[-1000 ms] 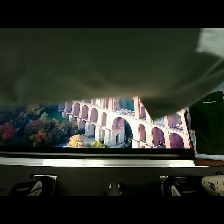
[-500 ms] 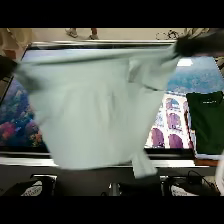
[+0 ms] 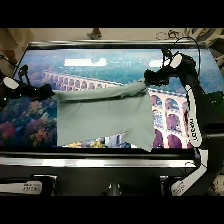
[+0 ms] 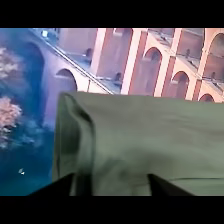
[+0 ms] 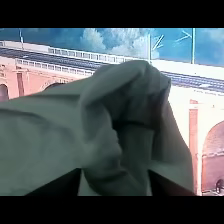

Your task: Fold the shirts.

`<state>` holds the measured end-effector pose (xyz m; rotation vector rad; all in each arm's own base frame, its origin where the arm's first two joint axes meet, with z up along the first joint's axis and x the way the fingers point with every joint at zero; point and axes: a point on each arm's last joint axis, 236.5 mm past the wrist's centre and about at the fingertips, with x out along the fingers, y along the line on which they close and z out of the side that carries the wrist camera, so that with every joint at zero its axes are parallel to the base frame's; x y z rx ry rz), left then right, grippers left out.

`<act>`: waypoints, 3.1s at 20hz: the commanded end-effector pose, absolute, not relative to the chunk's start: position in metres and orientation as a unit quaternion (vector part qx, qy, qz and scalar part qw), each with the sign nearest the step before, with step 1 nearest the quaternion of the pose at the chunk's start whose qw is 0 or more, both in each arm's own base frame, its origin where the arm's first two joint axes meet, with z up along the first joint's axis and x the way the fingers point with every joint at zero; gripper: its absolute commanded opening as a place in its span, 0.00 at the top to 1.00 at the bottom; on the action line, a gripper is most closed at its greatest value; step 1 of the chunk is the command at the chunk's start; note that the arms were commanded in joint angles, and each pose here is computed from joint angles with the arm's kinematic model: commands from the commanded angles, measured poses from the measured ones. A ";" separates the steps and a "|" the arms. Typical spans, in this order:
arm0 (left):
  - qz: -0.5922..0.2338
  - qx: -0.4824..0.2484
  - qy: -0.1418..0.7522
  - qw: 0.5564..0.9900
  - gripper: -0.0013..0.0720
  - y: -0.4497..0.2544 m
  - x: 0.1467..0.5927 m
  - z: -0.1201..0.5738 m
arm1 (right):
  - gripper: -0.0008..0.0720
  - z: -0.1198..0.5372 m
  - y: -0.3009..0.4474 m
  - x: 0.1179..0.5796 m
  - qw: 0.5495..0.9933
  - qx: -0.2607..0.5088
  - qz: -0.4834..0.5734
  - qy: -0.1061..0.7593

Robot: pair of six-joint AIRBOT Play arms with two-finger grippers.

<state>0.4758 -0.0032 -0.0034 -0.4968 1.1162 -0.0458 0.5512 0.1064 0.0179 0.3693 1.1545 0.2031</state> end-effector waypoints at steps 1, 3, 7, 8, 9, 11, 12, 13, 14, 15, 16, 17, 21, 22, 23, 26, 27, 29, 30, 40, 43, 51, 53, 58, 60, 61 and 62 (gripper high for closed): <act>-0.052 -0.248 0.567 0.783 0.06 -0.013 0.462 0.002 | 0.16 0.031 0.104 0.541 0.810 0.170 0.116 0.549; -0.048 -0.209 0.624 0.752 0.07 0.013 0.428 0.022 | 0.15 0.052 0.057 0.512 0.802 0.136 0.082 0.575; 0.021 -0.194 0.705 0.682 0.17 0.044 0.331 0.009 | 0.24 0.033 0.002 0.426 0.705 0.159 0.044 0.690; 0.021 -0.202 0.719 0.664 0.17 0.034 0.301 -0.009 | 0.24 0.021 0.004 0.409 0.688 0.157 0.047 0.707; 0.011 -0.213 0.728 0.652 0.16 0.018 0.276 -0.028 | 0.24 0.007 0.011 0.393 0.673 0.158 0.056 0.720; -0.008 -0.242 0.733 0.635 0.16 -0.012 0.232 -0.063 | 0.23 -0.014 0.026 0.370 0.656 0.157 0.076 0.734; -0.005 -0.255 0.732 0.632 0.16 -0.020 0.217 -0.077 | 0.23 -0.021 0.032 0.361 0.650 0.156 0.080 0.740; -0.005 -0.269 0.730 0.628 0.17 -0.027 0.209 -0.085 | 0.23 -0.027 0.036 0.355 0.643 0.157 0.083 0.745; -0.015 -0.280 0.731 0.623 0.17 -0.036 0.203 -0.091 | 0.23 -0.031 0.037 0.350 0.636 0.158 0.083 0.751; -0.018 -0.290 0.729 0.619 0.17 -0.041 0.200 -0.095 | 0.23 -0.033 0.037 0.348 0.633 0.158 0.083 0.753; -0.014 -0.296 0.724 0.623 0.17 -0.043 0.201 -0.101 | 0.23 -0.033 0.037 0.348 0.634 0.158 0.082 0.753; -0.012 -0.298 0.719 0.628 0.17 -0.044 0.204 -0.104 | 0.23 -0.033 0.037 0.348 0.634 0.157 0.083 0.752; -0.010 -0.293 0.694 0.657 0.22 -0.051 0.226 -0.114 | 0.23 -0.036 0.037 0.344 0.631 0.151 0.092 0.755; -0.011 -0.295 0.685 0.666 0.36 -0.054 0.233 -0.115 | 0.22 -0.040 0.038 0.341 0.629 0.147 0.097 0.757; -0.003 -0.299 0.679 0.671 0.40 -0.055 0.239 -0.117 | 0.19 -0.044 0.041 0.336 0.625 0.144 0.108 0.760; -0.006 -0.292 0.669 0.683 0.94 -0.057 0.246 -0.114 | 0.12 -0.061 0.061 0.330 0.622 0.169 0.145 0.751; -0.011 -0.287 0.668 0.687 0.95 -0.057 0.247 -0.111 | 0.12 -0.066 0.065 0.333 0.629 0.177 0.151 0.742; -0.025 -0.276 0.657 0.701 0.95 -0.057 0.252 -0.101 | 0.12 -0.075 0.070 0.343 0.644 0.194 0.147 0.726; -0.028 -0.275 0.649 0.709 0.95 -0.057 0.255 -0.094 | 0.12 -0.079 0.071 0.349 0.650 0.203 0.143 0.718; -0.058 -0.245 0.523 0.814 0.95 -0.049 0.309 0.010 | 0.95 -0.058 0.096 0.379 0.671 0.243 0.193 0.674; -0.096 -0.179 0.339 0.919 0.95 -0.041 0.354 0.178 | 0.95 0.107 0.085 0.440 0.829 0.176 0.216 0.485; -0.093 -0.062 -0.218 0.970 0.95 -0.048 0.140 0.614 | 0.95 0.604 0.070 0.184 0.965 0.034 0.155 -0.209; -0.086 -0.055 -0.195 0.975 0.95 -0.047 0.142 0.603 | 0.95 0.593 0.069 0.178 0.971 0.031 0.147 -0.184; -0.022 -0.028 -0.036 0.999 0.95 -0.012 0.220 0.526 | 0.95 0.516 0.050 0.243 0.993 0.022 0.111 -0.017; -0.021 -0.031 0.068 0.997 0.95 -0.005 0.272 0.464 | 0.95 0.455 0.048 0.291 0.987 0.027 0.116 0.104; -0.023 -0.041 0.118 0.992 0.95 -0.002 0.299 0.428 | 0.95 0.416 0.048 0.314 0.976 0.031 0.124 0.178; -0.022 -0.052 0.175 0.983 0.95 0.003 0.325 0.385 | 0.95 0.371 0.047 0.338 0.956 0.039 0.130 0.259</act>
